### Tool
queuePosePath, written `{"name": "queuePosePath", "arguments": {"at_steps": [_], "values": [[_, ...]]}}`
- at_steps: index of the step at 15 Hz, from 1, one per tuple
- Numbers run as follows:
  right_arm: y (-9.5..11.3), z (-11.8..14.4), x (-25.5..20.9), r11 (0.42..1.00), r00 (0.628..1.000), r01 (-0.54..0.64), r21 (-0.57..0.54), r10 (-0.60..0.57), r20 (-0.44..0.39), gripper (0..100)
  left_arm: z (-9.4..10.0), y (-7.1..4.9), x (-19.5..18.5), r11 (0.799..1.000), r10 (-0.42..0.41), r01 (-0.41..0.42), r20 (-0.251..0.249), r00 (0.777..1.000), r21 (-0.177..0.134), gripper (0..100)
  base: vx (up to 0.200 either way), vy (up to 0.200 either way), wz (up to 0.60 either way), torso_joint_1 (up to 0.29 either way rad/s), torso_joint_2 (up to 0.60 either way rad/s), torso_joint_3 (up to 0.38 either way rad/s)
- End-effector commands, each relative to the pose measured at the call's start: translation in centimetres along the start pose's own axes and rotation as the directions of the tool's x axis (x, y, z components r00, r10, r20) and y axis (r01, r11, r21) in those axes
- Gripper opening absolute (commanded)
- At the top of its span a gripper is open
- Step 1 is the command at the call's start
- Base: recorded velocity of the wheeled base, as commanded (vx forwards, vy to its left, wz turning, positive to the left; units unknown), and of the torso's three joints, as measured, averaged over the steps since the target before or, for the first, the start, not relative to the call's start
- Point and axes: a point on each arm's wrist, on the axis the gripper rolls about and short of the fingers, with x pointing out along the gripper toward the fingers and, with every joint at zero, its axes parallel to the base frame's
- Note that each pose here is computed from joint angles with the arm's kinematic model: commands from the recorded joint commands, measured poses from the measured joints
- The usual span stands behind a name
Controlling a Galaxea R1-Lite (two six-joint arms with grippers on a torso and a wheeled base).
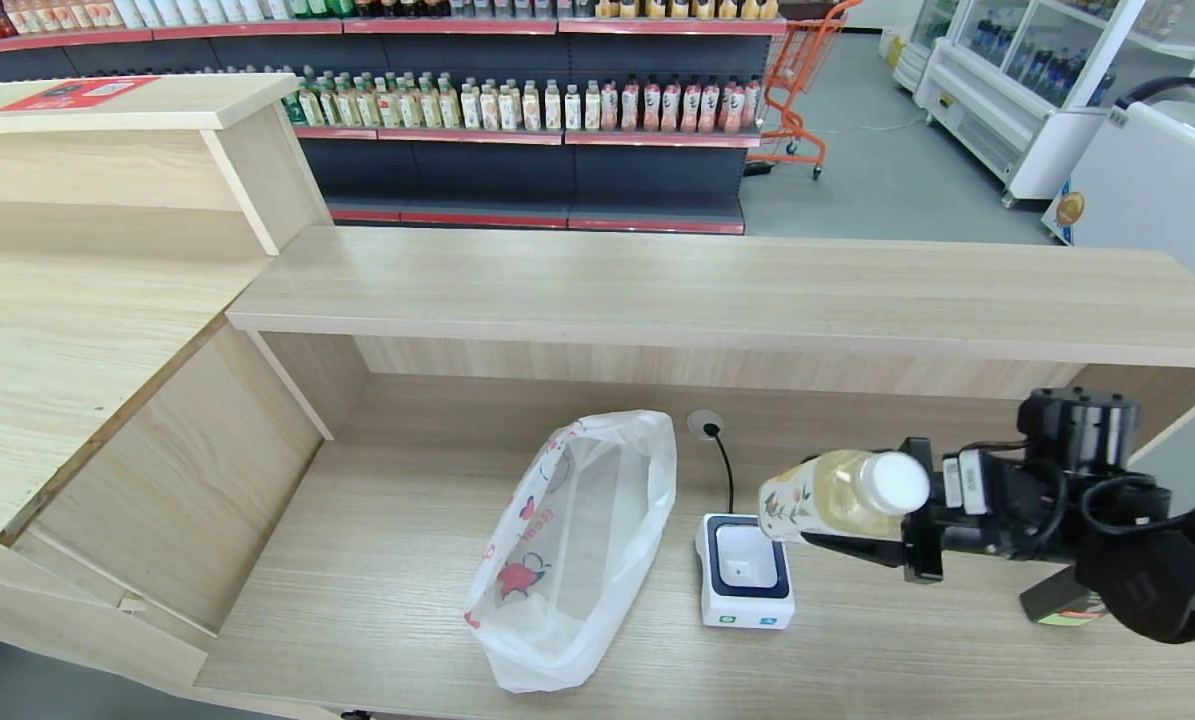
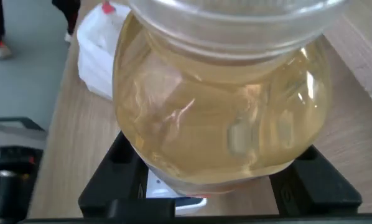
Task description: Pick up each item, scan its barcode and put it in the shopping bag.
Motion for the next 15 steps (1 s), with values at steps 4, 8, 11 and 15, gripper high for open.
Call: {"name": "queuePosePath", "arguments": {"at_steps": [4,8,11,15], "values": [[-0.5,5.1,-2.8,0.890,0.971,0.238,0.389,-0.209,-0.117,0,0.0,0.0,0.0,1.000,0.000,0.000,-0.001,1.000,0.000,100,0.000,0.000,0.00,0.000,0.00,0.000],[-0.5,4.7,-1.0,0.718,0.926,0.378,0.584,-0.290,-0.242,0,0.0,0.0,0.0,1.000,0.000,0.000,-0.001,1.000,0.000,100,0.000,0.000,0.00,0.000,0.00,0.000],[-0.2,4.0,-0.7,0.704,0.923,0.384,0.598,-0.279,-0.264,0,0.0,0.0,0.0,1.000,0.000,0.000,-0.001,1.000,0.000,100,0.000,0.000,0.00,0.000,0.00,0.000],[-0.1,3.8,-0.7,0.675,0.913,0.406,0.616,-0.276,-0.300,0,0.0,0.0,0.0,1.000,0.000,0.000,-0.001,1.000,0.001,100,0.000,0.000,0.00,0.000,0.00,0.000]]}}
